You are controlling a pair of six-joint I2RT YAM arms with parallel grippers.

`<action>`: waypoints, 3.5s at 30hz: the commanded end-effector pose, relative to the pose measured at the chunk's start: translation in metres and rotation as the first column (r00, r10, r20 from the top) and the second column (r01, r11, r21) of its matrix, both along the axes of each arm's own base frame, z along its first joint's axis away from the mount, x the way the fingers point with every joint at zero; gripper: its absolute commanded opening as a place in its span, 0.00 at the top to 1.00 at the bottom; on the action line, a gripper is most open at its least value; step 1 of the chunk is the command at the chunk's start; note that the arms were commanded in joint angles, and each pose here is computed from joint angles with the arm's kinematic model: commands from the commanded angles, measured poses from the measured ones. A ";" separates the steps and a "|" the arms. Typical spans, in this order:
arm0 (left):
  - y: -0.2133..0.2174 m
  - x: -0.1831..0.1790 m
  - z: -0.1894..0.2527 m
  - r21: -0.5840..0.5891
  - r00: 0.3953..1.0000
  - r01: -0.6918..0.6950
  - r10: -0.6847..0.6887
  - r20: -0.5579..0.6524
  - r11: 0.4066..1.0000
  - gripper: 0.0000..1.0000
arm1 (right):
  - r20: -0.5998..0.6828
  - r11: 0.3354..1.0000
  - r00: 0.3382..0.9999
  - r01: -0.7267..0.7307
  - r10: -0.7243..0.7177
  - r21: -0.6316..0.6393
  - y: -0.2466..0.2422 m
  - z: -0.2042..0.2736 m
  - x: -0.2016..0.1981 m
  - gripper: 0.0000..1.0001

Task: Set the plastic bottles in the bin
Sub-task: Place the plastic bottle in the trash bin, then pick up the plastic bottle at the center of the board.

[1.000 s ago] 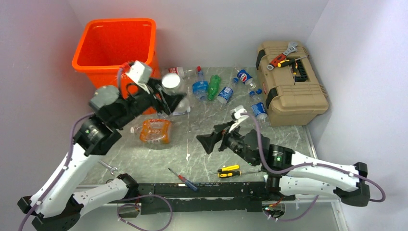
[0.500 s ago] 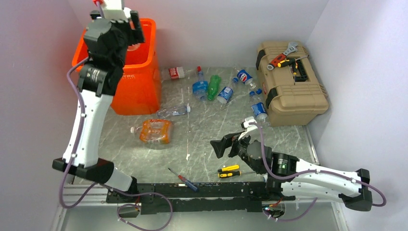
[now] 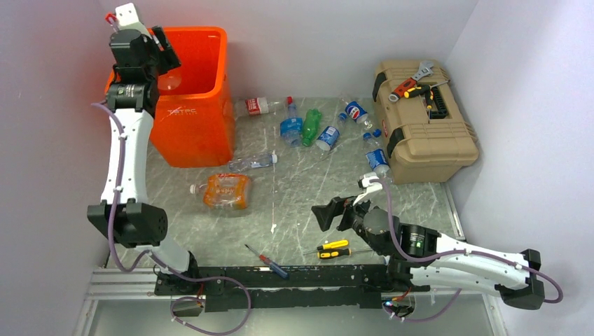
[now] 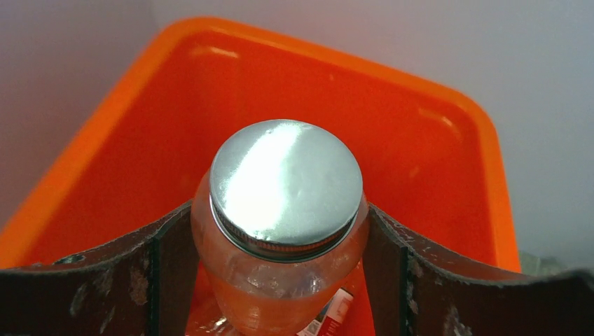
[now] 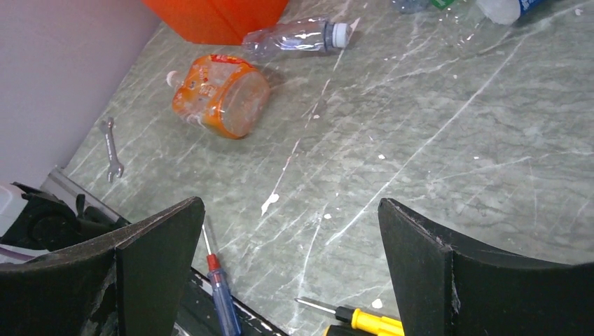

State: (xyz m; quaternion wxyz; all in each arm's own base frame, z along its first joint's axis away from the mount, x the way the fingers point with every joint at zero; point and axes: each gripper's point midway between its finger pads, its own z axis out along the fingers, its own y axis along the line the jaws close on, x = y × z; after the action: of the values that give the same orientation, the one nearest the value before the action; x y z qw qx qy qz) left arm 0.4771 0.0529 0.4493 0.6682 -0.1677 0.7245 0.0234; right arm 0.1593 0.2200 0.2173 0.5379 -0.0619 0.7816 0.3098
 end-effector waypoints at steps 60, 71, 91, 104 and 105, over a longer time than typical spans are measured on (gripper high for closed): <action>-0.239 -0.214 -0.124 -0.020 0.640 0.768 -0.768 -0.012 0.640 0.01 | -0.122 0.736 0.748 0.587 -0.653 -0.339 -0.134 -0.076 0.092 0.05; -0.221 -0.200 -0.163 -0.138 0.759 0.631 -0.645 -0.092 0.763 0.00 | -0.160 0.817 0.818 0.494 -0.553 -0.297 -0.084 -0.091 0.148 0.03; -0.212 -0.190 -0.180 -0.110 0.795 0.581 -0.592 -0.133 0.806 0.01 | -0.441 0.784 0.689 0.618 -0.575 -0.056 -0.053 -0.126 0.321 0.00; -0.218 -0.188 -0.188 -0.117 0.783 0.591 -0.603 -0.155 0.798 0.01 | -0.511 0.805 0.655 0.576 -0.557 -0.138 -0.051 -0.189 0.334 0.12; -0.218 -0.187 -0.188 -0.118 0.782 0.592 -0.604 -0.155 0.797 0.01 | -0.518 0.807 0.650 0.572 -0.556 -0.148 -0.052 -0.195 0.331 0.15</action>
State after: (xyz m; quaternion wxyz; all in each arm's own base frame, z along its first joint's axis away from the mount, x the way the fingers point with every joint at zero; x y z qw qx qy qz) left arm 0.2851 -0.1604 0.2475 0.5476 0.0590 0.8146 -0.1818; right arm 0.4939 0.1695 0.0393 0.3812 0.2876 0.8664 0.1460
